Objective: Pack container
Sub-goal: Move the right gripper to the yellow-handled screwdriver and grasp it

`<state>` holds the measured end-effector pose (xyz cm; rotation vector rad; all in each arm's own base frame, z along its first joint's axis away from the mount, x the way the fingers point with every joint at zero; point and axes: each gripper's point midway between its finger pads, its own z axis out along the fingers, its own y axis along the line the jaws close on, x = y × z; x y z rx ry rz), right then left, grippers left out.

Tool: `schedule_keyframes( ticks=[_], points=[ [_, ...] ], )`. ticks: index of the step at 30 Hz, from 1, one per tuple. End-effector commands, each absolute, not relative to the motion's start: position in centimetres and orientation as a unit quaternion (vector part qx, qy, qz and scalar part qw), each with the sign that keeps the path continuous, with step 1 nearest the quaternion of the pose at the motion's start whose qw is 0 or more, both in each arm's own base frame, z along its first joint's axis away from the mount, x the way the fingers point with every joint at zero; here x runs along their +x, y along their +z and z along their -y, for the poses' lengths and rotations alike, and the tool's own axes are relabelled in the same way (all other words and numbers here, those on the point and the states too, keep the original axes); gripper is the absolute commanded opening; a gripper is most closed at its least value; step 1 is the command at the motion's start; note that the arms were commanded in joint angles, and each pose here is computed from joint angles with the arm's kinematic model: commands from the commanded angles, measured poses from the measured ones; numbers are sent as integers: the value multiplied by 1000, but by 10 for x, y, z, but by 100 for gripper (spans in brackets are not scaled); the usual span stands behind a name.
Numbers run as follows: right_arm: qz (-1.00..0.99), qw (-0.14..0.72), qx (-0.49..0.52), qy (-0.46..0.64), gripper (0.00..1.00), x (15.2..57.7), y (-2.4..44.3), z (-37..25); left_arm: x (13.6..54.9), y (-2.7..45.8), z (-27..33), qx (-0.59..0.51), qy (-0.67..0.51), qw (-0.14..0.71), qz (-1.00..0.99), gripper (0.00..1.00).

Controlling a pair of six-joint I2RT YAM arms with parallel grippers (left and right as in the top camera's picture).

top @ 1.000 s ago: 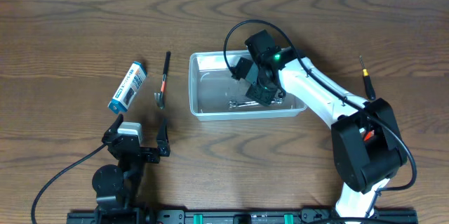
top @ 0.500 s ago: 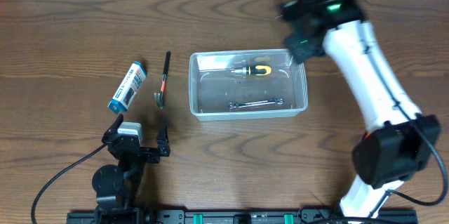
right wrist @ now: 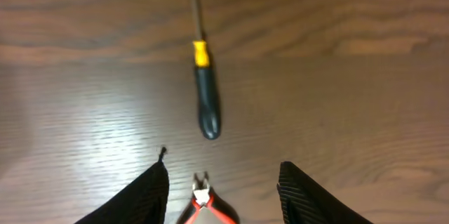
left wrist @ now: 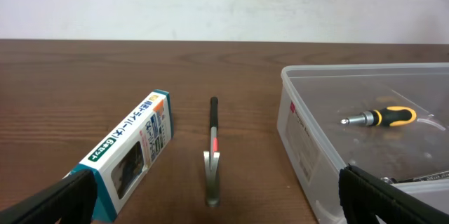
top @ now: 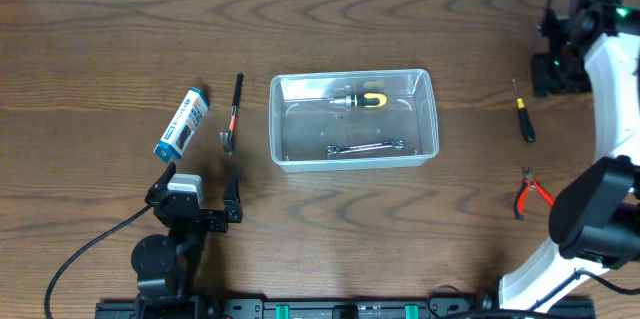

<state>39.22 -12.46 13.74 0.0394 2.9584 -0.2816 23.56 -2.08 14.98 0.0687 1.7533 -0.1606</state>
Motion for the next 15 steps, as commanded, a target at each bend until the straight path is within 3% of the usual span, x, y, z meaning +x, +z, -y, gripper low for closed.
schedule_keyframes(
  ticks=[1, 3, 5, 15],
  points=[
    [-994, 75, 19, -75, 52, 381, 119, 131, 235, 144, 22, 39, -69, 632, -771, 98],
    [-995, 67, 27, -73, 52, 375, 104, 137, 235, 144, 22, 39, -69, 632, -771, 98],
    [-995, 61, 31, -71, 38, 369, 89, 139, 235, 144, 22, 39, -69, 632, -771, 98],
    [-996, 71, 3, -49, 36, 368, 51, 126, 235, 144, 22, 39, -69, 632, -771, 98]
  ],
)
